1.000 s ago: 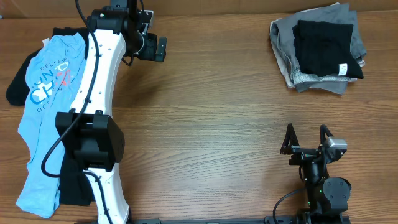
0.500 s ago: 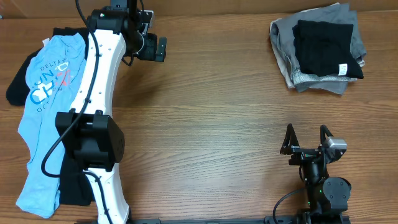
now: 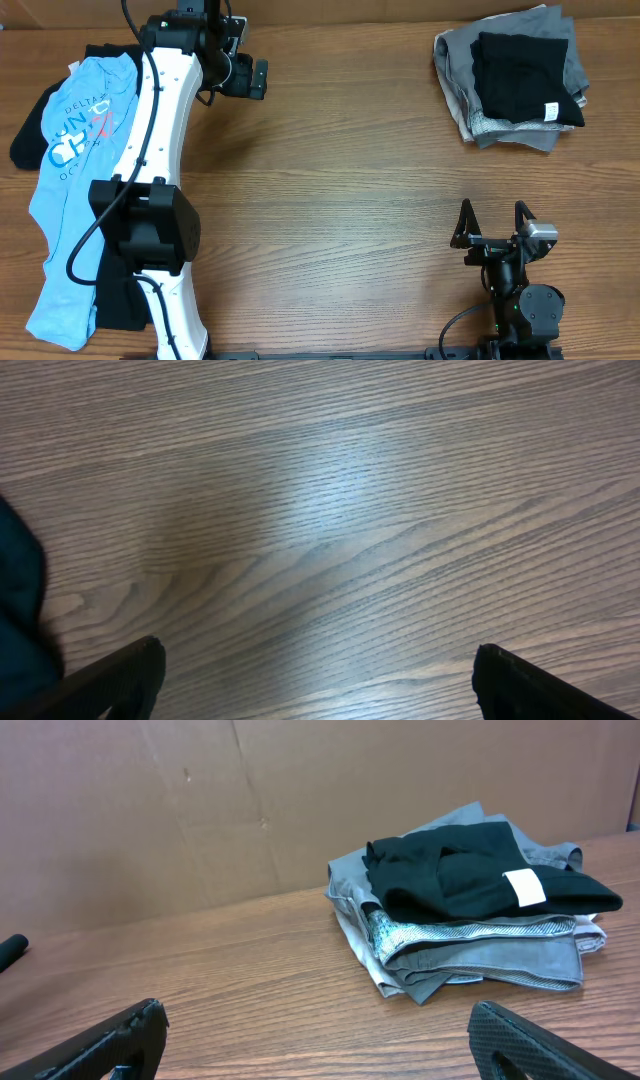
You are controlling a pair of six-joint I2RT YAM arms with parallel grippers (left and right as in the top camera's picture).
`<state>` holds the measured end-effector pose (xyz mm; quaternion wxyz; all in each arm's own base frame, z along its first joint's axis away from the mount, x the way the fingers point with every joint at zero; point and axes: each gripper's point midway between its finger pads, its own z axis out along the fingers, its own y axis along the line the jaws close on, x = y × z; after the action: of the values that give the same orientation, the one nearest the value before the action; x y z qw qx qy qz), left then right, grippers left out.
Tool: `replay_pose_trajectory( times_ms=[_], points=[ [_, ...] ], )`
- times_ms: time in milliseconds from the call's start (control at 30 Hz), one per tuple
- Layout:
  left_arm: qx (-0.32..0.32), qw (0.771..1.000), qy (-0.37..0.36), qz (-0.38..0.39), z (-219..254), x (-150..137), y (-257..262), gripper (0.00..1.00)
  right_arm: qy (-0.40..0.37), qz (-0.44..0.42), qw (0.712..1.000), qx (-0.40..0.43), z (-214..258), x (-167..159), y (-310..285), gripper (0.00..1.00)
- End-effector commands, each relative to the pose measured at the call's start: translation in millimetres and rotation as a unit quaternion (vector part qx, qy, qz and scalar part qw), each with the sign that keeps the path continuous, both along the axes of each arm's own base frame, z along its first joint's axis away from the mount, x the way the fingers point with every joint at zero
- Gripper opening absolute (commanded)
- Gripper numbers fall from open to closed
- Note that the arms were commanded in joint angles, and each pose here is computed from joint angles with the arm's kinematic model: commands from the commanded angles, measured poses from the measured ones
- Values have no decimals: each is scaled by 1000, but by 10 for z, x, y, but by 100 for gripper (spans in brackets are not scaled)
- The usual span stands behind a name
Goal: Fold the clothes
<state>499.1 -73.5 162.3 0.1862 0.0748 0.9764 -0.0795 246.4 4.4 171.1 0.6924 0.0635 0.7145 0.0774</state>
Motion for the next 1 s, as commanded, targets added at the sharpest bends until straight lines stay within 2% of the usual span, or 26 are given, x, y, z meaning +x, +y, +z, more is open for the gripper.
replay_pose_trajectory(
  times_ms=[0, 167, 267, 367, 467, 633, 833, 967],
  points=[
    [-1, 1000, -7, 4, 81, -17, 16, 100, -3, 0, 1000, -3, -16, 1, -3, 100],
    [14, 998, -62, -1, 622, -158, -43, 100, -3, 0, 1000, -3, -16, 1, -3, 100],
    [-12, 992, -125, -11, 1080, -220, -117, 100, -3, 0, 1000, -3, -16, 1, -3, 100],
    [-42, 976, -214, -24, 1563, -296, -179, 100, -3, 0, 1000, -3, -16, 1, -3, 100],
    [-48, 959, -276, -29, 1796, -440, -169, 100, -3, 0, 1000, -3, -16, 1, -3, 100],
    [-49, 941, -334, -25, 1814, -780, -103, 100, -3, 0, 1000, -3, -16, 1, -3, 100],
    [-47, 935, -352, -21, 1468, -1332, -12, 100, -3, 0, 1000, -3, -16, 1, -3, 100],
    [-51, 920, -389, -10, 1164, -1663, 93, 100, -3, 0, 1000, -3, -16, 1, -3, 100]
  ],
)
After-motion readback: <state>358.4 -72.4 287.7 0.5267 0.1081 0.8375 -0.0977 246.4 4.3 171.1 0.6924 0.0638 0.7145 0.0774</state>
